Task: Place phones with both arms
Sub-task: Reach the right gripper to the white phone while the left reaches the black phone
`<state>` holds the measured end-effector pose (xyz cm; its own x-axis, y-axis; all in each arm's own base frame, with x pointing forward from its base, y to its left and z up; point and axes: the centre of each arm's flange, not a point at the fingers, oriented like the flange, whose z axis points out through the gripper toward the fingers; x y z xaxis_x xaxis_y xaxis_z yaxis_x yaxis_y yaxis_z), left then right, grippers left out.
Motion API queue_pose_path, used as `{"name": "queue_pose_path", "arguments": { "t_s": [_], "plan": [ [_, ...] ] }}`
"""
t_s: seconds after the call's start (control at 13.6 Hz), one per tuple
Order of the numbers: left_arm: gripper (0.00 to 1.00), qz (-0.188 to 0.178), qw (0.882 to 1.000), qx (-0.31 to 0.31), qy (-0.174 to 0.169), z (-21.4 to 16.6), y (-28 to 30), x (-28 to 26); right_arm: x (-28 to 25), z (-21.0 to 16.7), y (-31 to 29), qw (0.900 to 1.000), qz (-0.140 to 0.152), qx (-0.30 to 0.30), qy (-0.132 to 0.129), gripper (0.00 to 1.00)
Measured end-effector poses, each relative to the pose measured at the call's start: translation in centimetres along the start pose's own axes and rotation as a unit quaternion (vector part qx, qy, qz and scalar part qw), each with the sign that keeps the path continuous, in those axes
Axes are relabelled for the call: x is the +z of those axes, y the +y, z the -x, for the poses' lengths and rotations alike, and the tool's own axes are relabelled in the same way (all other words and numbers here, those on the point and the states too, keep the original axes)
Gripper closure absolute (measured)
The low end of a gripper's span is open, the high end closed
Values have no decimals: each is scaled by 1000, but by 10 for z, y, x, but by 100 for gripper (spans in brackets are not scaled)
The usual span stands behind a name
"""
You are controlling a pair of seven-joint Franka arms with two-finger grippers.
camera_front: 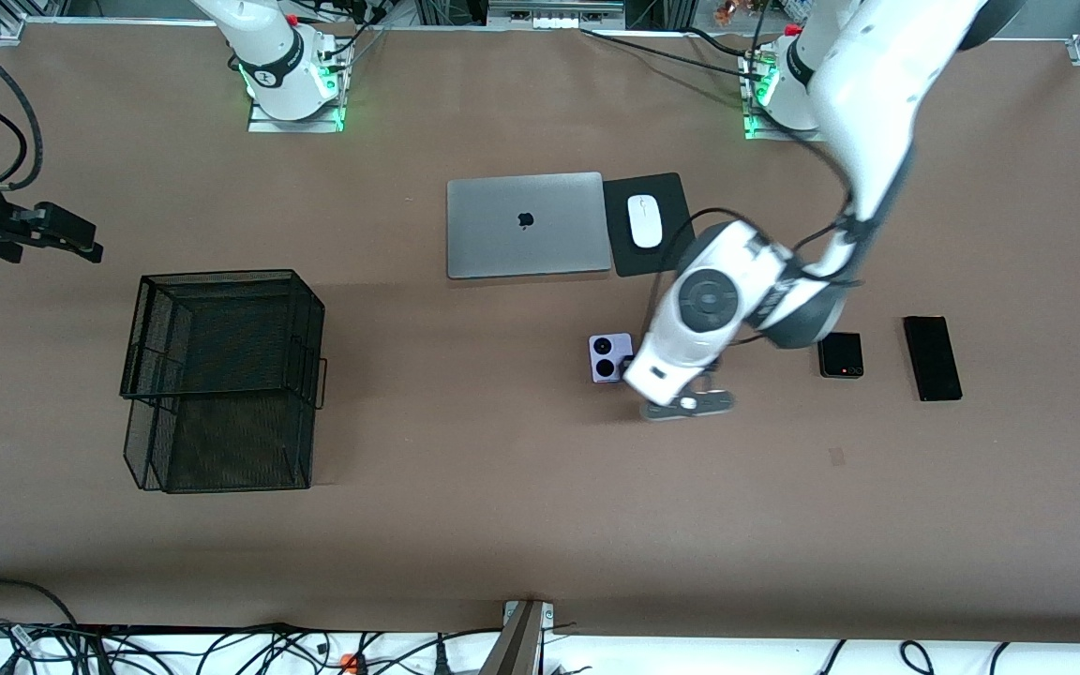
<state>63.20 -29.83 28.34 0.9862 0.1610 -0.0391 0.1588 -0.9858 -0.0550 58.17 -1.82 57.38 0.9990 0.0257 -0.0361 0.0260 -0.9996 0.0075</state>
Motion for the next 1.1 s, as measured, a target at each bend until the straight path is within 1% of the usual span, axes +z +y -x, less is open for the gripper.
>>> {"name": "queue_pose_path", "arguments": {
  "t_s": [0.22, 0.37, 0.44, 0.59, 0.73, 0.95, 1.1],
  "plan": [
    [0, -35, 999, -8, -15, -19, -65, -49, 20, -16, -31, 1000, -1, -27, 1, 0],
    [0, -48, 998, 5, -28, -33, -112, -63, 38, -26, -85, 998, 0, -66, -2, 0],
    [0, -50, 998, 11, -34, -43, -140, -67, 47, -30, -117, 997, 0, -78, 2, 0],
    [0, -47, 998, 9, -43, -65, -205, -68, 64, -38, -186, 995, -1, -94, 17, 0],
    [0, -43, 998, 9, -52, -79, -263, -64, 87, -44, -255, 995, -3, -101, 20, 0],
    [0, -40, 997, 8, -68, -87, -337, -51, 132, -49, -356, 995, -3, -100, 22, 0],
    [0, -56, 995, 9, -81, -86, -379, -35, 168, -43, -423, 995, 8, -98, 35, 0]
  ]
}}
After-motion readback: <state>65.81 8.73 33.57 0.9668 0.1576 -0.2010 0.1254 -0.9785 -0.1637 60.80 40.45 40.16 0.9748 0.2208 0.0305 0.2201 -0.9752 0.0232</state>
